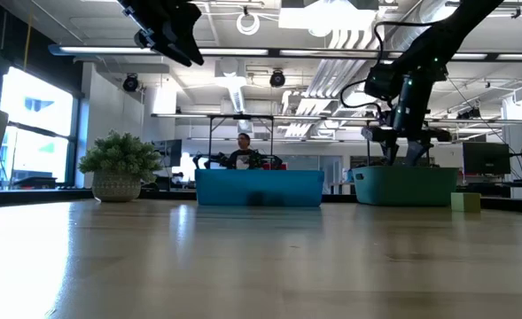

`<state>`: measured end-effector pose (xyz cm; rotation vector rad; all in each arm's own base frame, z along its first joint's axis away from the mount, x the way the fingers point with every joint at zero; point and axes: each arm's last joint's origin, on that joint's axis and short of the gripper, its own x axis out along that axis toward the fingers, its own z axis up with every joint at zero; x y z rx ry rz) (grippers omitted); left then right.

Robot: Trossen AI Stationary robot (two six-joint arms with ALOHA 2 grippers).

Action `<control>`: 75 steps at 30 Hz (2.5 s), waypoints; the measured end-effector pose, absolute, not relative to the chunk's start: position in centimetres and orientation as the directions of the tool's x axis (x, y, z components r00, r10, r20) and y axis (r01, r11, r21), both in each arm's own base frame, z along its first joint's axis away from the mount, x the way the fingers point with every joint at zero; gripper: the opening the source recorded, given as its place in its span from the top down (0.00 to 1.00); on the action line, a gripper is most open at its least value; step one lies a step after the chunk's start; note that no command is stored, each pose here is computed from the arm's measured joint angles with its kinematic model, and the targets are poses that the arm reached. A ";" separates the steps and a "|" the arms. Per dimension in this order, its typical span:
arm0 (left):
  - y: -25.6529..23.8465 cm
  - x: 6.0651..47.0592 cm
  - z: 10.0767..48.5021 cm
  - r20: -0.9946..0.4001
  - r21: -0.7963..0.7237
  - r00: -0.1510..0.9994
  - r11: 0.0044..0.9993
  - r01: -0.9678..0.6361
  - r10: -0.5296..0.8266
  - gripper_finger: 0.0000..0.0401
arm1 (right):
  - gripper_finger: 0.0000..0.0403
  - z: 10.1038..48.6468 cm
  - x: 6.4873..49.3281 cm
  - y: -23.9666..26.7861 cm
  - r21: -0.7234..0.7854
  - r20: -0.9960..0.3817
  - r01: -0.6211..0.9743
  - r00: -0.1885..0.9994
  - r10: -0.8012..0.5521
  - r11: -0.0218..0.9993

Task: Sort & place blocks by color
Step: Put the green block into the blue bin

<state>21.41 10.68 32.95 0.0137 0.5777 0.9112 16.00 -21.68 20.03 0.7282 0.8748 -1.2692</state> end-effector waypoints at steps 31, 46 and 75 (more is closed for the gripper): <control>12.4 20.9 33.6 -0.404 0.391 0.444 0.590 -0.707 0.800 0.43 | 0.48 24.6 19.6 -10.9 -0.413 -0.868 0.891 -0.322 -0.379 0.187; 13.3 20.4 33.7 -0.397 0.353 0.419 0.558 -0.751 0.816 0.43 | 0.48 21.9 15.7 -8.7 -0.356 -0.886 0.934 -0.324 -0.331 0.038; 14.0 20.2 34.1 -0.361 0.335 0.412 0.529 -0.780 0.837 0.43 | 0.42 18.0 14.7 -8.8 -0.069 -0.942 0.997 -0.079 -0.327 -0.042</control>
